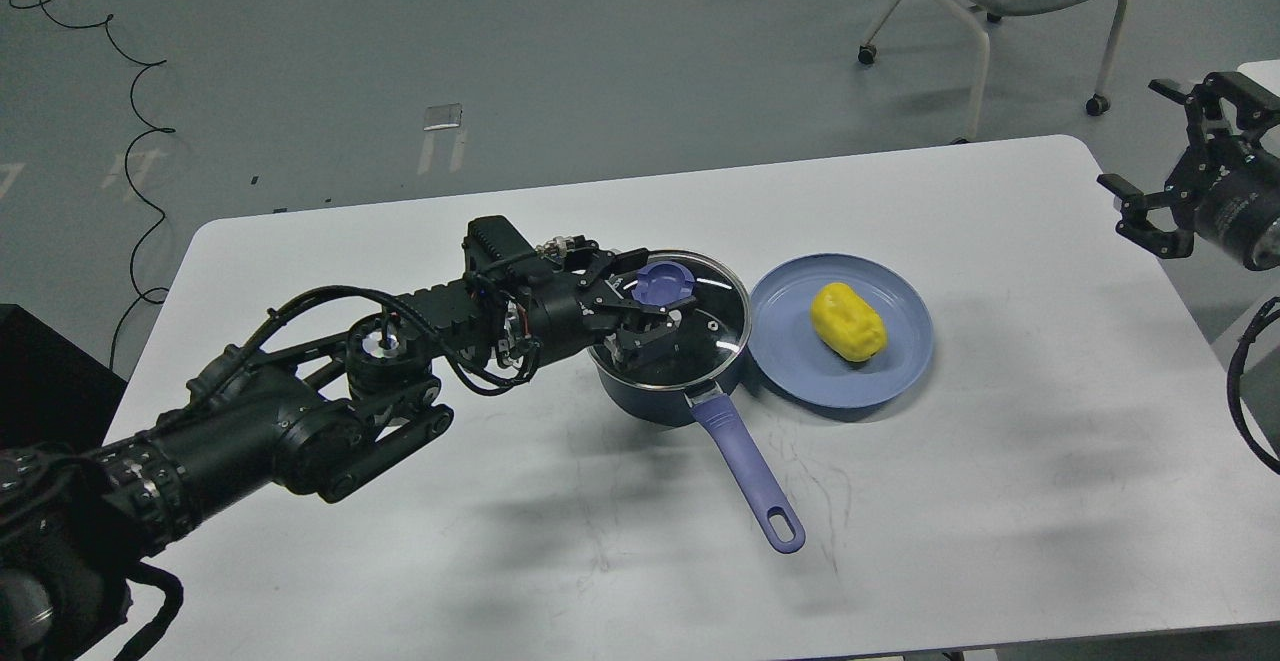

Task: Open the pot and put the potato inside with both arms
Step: 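Close the left gripper on the purple lid knob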

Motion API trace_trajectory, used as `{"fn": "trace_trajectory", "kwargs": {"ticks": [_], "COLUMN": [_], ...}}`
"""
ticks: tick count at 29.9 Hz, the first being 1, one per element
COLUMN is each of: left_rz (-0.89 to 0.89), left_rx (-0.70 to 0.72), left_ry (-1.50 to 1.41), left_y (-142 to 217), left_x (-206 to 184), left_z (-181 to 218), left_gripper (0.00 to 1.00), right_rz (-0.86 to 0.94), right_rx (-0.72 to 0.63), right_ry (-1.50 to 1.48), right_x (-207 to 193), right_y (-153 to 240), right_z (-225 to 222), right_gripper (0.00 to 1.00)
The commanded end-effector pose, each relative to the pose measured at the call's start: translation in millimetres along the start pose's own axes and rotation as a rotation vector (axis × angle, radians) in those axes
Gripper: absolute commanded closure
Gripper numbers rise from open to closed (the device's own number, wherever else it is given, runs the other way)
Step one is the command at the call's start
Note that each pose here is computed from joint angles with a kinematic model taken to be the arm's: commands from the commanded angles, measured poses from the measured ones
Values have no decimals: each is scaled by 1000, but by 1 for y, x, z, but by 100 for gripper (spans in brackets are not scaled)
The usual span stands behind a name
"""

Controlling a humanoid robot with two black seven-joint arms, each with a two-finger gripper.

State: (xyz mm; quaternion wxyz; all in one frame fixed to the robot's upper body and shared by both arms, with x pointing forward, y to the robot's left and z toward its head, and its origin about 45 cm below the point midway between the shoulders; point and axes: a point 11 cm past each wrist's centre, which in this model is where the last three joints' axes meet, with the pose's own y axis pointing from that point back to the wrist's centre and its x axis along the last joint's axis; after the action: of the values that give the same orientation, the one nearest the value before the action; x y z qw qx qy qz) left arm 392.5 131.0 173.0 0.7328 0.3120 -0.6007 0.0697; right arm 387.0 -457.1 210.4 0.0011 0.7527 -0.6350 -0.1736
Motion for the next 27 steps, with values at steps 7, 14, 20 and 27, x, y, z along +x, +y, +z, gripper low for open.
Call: {"fn": "trace_trajectory", "kwargs": {"ticks": [7, 14, 20, 27], "left_rz": [5, 7, 3, 3], "left_rx": [-8, -13, -15, -11], "left_ry": [2, 3, 4, -1], "left_y": [1, 1, -1, 1], "left_x": [1, 2, -1, 0], "left_z": [1, 3, 5, 3], "left_gripper": [19, 19, 20, 29], "right_rz": [9, 10, 12, 12], "right_rx": [-13, -12, -12, -12], "right_ry": [5, 5, 6, 6], "right_x": [3, 3, 4, 3], "right_y": [2, 2, 2, 2], "right_z": [6, 6, 6, 6], "right_gripper": [0, 0, 0, 0]}}
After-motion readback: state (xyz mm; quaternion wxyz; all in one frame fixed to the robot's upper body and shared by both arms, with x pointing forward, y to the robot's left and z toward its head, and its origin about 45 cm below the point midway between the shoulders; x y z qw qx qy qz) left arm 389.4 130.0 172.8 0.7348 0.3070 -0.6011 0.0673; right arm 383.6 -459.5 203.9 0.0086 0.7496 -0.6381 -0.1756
